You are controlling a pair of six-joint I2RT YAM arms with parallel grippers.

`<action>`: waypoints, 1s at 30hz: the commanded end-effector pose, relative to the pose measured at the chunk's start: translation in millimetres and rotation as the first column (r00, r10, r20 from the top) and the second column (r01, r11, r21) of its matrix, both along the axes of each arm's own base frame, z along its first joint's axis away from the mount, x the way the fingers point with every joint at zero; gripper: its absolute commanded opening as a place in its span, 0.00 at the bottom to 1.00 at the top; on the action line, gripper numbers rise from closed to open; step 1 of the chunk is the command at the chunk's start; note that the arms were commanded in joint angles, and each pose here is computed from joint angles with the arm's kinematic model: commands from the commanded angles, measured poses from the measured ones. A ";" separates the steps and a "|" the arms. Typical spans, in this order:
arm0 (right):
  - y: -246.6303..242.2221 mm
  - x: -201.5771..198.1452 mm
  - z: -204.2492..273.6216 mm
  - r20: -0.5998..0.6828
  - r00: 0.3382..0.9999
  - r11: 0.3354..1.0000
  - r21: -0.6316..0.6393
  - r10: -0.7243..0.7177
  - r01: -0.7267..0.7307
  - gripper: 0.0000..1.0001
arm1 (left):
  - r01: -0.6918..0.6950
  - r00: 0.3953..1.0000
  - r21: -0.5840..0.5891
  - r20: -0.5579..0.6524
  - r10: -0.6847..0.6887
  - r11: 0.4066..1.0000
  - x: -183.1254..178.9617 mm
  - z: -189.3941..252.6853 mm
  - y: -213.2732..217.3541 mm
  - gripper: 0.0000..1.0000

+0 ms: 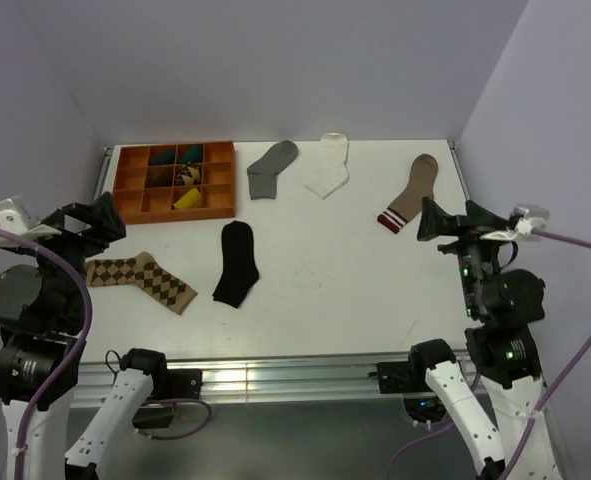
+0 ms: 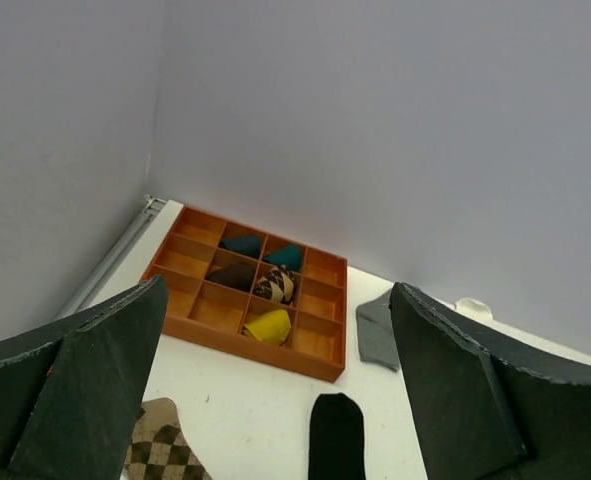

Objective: Roll the socks
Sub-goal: Adjust the sock at the center of the board.

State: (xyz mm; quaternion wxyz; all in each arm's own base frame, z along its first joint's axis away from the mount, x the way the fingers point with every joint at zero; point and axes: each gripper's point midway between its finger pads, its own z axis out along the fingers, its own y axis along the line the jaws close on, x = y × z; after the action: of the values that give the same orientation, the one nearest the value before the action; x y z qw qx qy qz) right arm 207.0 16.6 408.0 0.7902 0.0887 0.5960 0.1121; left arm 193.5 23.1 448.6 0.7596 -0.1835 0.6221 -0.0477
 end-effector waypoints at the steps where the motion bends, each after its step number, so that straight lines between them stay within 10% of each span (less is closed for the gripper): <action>1: 30.5 23.8 -13.0 -0.124 0.983 0.991 0.030 0.135 -0.132 1.00 | 0.076 0.997 -0.004 -0.024 -0.076 0.997 16.3 -10.5 -16.6 1.00; 12: 139.3 92.0 -119.8 -0.516 0.793 0.901 -0.090 0.322 -0.425 0.97 | 0.265 0.941 -0.018 -0.212 -0.262 0.964 60.6 -87.9 -60.1 0.99; 30: 380.1 109.4 -273.0 -0.797 0.381 0.284 -0.273 0.469 -0.919 0.75 | 0.263 0.921 -0.090 -0.274 -0.278 0.961 72.4 -176.9 -66.7 1.00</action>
State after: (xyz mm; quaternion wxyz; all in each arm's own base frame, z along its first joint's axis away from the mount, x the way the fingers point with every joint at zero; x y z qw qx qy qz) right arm 317.9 363.9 127.2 0.3787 -0.4190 0.8021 0.1940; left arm 262.4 -42.0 254.9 0.6152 -0.1172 0.7692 -0.1272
